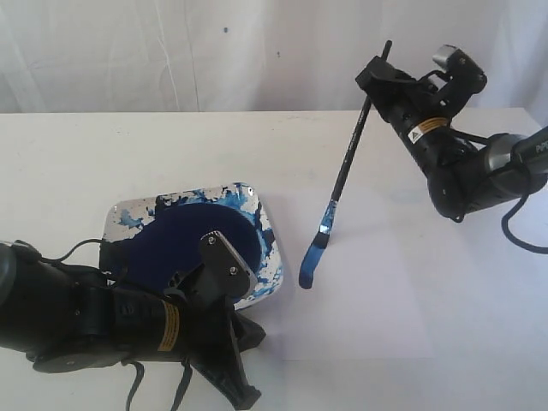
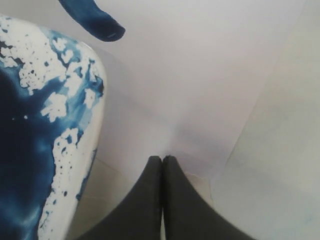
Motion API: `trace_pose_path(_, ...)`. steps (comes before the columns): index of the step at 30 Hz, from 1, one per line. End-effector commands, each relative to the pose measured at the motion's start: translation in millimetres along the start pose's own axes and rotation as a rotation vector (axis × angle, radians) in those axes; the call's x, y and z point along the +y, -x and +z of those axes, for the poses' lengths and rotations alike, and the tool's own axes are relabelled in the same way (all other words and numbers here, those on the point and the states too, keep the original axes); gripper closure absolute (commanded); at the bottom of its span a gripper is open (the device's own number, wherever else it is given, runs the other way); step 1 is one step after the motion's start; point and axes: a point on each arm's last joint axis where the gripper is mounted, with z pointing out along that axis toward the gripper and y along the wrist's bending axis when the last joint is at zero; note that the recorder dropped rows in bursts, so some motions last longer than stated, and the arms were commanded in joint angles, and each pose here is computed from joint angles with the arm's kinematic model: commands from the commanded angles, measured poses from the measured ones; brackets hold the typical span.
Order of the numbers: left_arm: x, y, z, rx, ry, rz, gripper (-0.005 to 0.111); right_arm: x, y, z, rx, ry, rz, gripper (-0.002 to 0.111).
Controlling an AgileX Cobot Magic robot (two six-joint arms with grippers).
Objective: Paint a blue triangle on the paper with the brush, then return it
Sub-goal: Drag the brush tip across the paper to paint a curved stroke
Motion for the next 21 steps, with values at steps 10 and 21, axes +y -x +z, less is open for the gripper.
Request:
trace_pose_path(10,0.2,-3.2,0.6,0.029,0.008,-0.005,0.107,-13.6,24.9,11.0,-0.126,-0.120,-0.153,0.108)
trace_pose_path(21,0.2,-3.2,0.6,0.029,0.008,-0.005,0.107,-41.6,50.6,6.3,-0.198,-0.159,-0.027,0.108)
